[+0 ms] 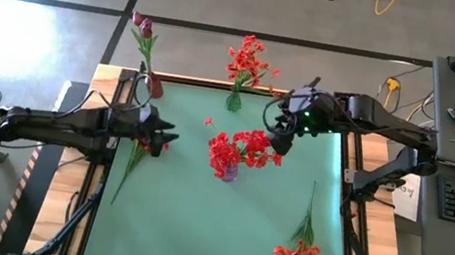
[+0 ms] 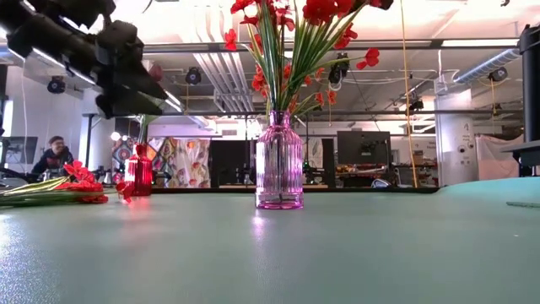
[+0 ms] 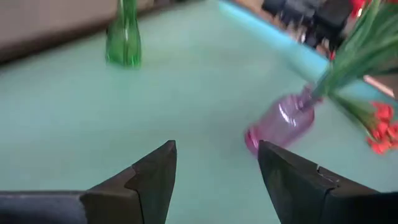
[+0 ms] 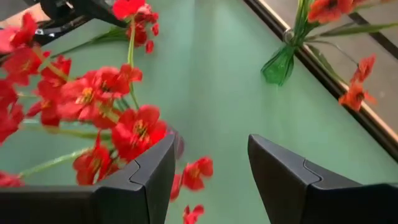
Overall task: Sort flowers into vase by color
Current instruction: Put the orange flowers into the purple vase
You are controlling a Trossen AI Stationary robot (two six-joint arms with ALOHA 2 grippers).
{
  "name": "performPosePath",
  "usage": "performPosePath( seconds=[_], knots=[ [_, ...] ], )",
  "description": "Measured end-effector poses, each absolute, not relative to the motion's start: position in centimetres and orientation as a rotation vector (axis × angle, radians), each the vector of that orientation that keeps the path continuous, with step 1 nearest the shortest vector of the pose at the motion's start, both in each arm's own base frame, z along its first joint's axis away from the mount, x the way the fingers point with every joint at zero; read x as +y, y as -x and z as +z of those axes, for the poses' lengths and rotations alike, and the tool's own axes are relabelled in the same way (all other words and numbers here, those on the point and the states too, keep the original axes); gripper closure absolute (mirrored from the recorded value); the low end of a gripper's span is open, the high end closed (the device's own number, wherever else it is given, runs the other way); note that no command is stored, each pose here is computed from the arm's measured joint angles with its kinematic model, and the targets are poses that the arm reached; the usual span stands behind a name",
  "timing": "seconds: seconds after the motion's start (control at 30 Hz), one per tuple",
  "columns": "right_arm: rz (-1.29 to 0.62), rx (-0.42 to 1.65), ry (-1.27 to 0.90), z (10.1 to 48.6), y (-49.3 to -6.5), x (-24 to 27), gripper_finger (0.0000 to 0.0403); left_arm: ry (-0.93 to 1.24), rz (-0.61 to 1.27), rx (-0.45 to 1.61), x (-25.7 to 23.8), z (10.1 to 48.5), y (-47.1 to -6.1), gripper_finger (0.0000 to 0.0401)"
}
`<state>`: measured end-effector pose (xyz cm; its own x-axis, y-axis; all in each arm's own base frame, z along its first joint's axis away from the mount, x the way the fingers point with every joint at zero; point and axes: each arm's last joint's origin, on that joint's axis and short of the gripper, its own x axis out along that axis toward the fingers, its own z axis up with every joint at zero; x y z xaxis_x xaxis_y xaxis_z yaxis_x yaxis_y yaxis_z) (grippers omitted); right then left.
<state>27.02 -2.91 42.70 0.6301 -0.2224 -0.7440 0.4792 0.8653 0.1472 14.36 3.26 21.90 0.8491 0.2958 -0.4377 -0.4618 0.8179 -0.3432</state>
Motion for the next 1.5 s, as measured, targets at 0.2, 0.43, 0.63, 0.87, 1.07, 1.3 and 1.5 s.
performPosePath(
  seconds=[0.2, 0.43, 0.63, 0.87, 1.07, 1.3, 1.5],
  knots=[
    [-0.41, 0.748, -0.394, 43.9, -25.4, -2.4, 0.0211, 0.624, 0.502, 0.682, 2.0, 23.4, -13.4, 0.0206],
    [-0.438, 0.722, -0.386, 45.0, -22.7, -2.3, 0.0211, 0.787, 0.722, 0.949, 0.9, 23.5, -12.4, 0.0214],
    [-0.445, 0.7, -0.384, 45.4, -22.0, -2.2, 0.0211, 0.844, 0.717, 1.053, -0.7, 22.6, -13.2, 0.0202],
    [-0.446, 0.717, -0.38, 45.3, -22.0, -2.2, 0.0211, 0.85, 0.774, 1.188, -3.1, 20.6, -14.1, 0.0174],
    [-0.437, 0.722, -0.371, 45.2, -22.0, -2.1, 0.0211, 0.781, 0.895, 1.266, -3.9, 19.1, -14.7, 0.0143],
    [-0.402, 0.735, -0.36, 45.0, -22.3, -1.2, 0.0211, 0.702, 0.998, 1.354, -4.1, 17.1, -15.4, 0.0138],
    [-0.367, 0.747, -0.353, 44.8, -22.4, -0.2, 0.0211, 0.659, 1.094, 1.381, -4.0, 15.8, -16.0, 0.0149]
  ],
)
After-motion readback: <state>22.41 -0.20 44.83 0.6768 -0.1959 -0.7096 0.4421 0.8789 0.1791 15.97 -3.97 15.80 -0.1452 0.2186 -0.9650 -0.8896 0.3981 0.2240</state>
